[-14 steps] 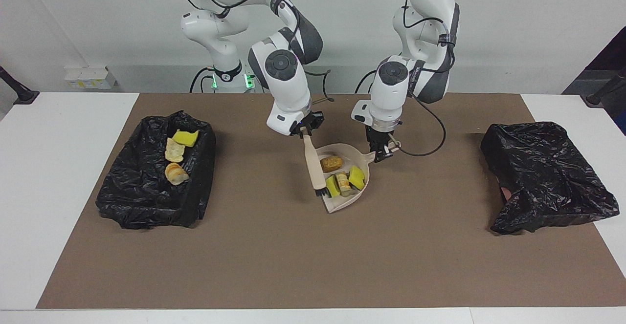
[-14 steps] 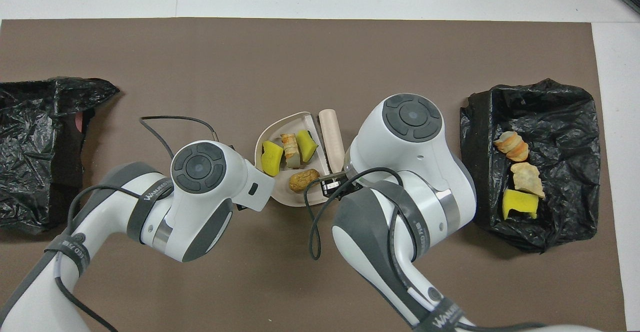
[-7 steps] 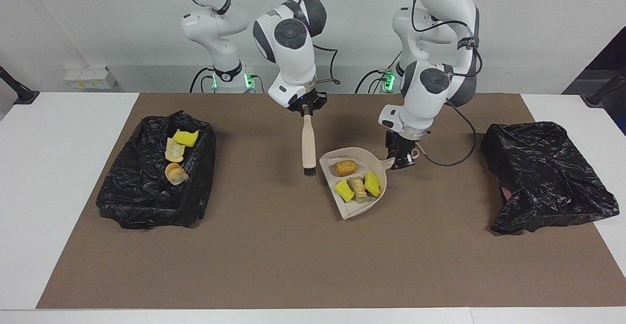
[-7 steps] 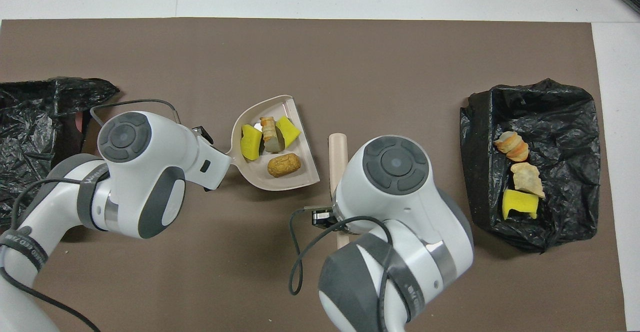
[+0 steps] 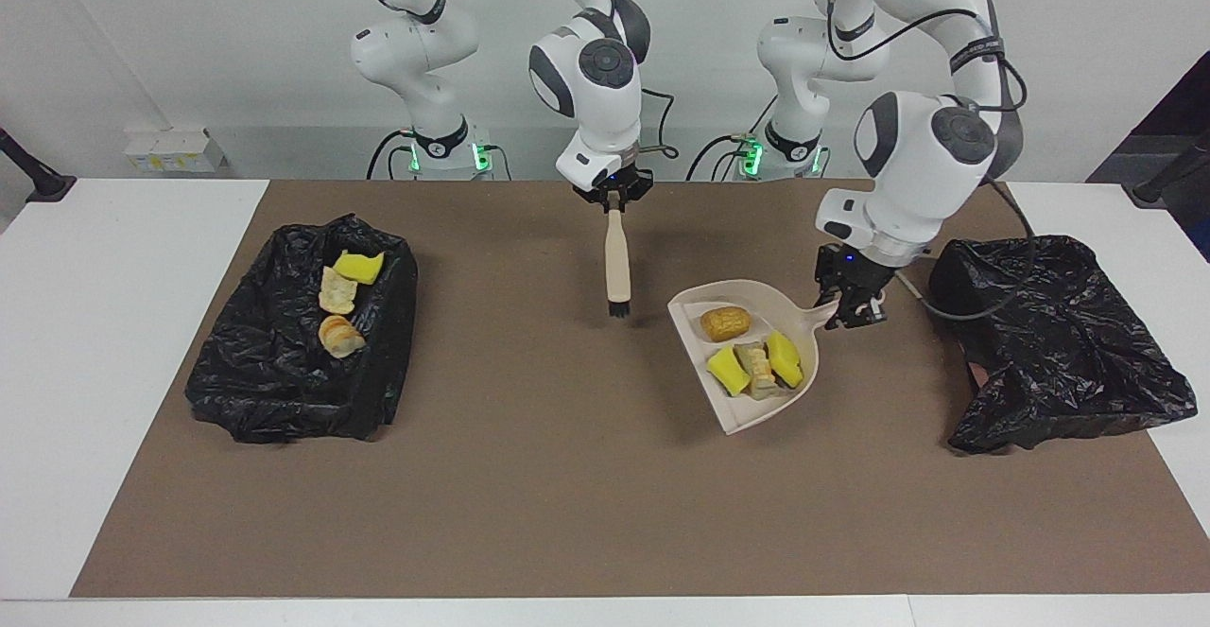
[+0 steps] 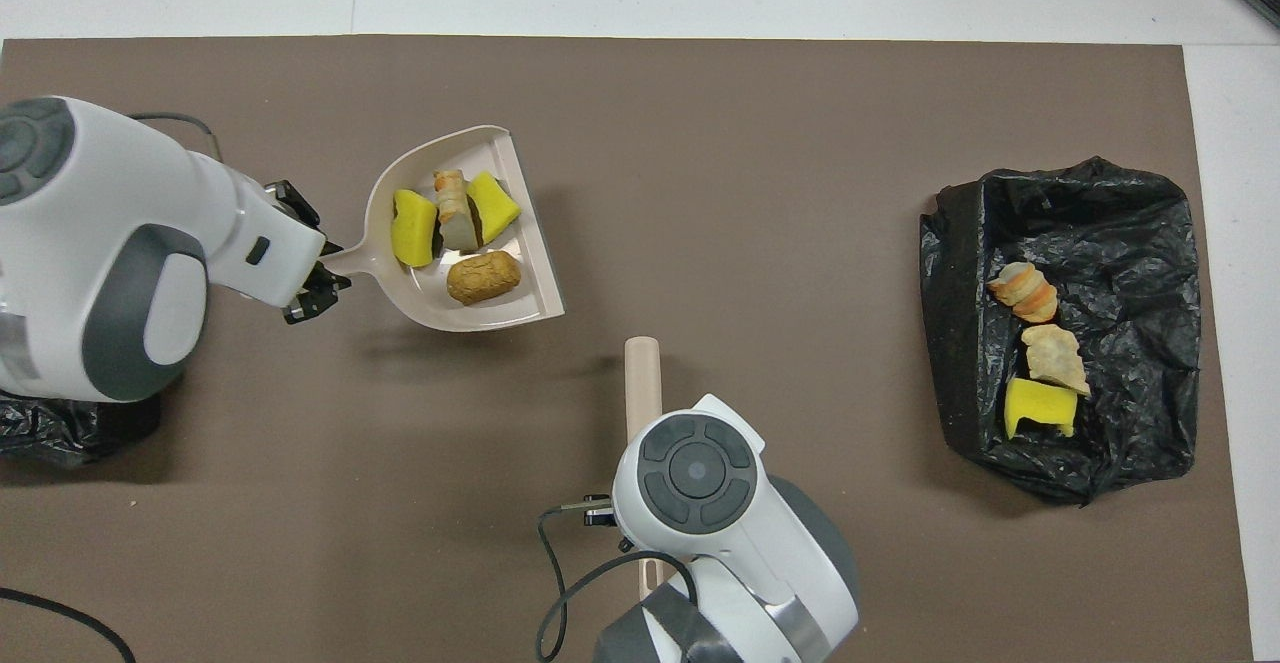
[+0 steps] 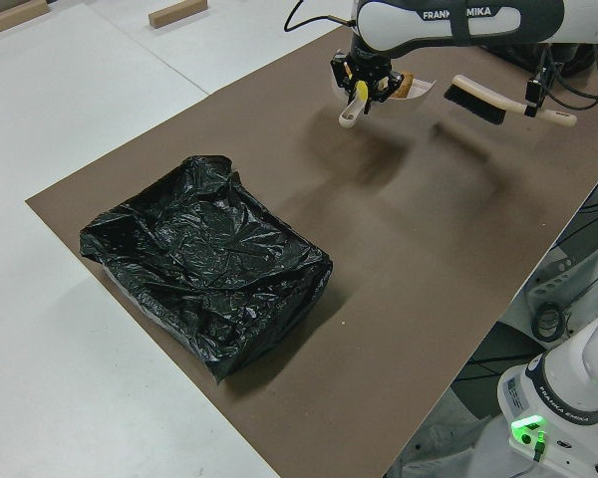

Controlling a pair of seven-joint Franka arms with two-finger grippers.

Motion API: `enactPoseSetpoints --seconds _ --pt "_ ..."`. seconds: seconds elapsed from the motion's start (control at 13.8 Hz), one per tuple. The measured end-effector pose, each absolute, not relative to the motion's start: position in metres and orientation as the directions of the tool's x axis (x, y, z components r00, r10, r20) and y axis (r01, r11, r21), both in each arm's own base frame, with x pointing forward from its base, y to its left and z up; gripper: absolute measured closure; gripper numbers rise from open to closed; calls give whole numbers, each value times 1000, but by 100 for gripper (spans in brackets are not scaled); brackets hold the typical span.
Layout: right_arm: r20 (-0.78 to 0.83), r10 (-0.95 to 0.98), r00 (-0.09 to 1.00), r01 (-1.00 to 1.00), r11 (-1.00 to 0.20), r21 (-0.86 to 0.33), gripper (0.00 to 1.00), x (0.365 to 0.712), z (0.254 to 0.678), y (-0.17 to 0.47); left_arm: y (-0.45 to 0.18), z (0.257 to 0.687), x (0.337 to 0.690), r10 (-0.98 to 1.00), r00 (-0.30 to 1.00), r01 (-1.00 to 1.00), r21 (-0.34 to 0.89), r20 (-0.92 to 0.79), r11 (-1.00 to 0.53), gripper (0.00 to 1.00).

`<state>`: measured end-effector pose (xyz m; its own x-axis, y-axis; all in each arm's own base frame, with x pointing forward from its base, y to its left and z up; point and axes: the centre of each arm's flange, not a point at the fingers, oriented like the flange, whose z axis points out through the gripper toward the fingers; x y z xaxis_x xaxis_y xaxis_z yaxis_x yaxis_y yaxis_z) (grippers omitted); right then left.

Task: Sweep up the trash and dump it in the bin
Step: 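Carry the dustpan to the bag near the left arm with the left gripper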

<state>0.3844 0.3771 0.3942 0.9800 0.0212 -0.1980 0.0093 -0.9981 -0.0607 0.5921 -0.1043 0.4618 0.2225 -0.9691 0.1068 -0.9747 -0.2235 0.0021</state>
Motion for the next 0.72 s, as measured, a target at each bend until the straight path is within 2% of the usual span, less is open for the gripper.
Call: enactPoseSetpoints --seconds 0.29,0.72 --pt "-181 -9 984 -23 -997 -74 74 369 358 412 -10 475 604 -976 175 -984 -3 129 -177 67" --pt "-179 -3 984 -18 -997 -80 74 364 342 424 130 480 590 -982 118 -992 -22 144 -123 67"
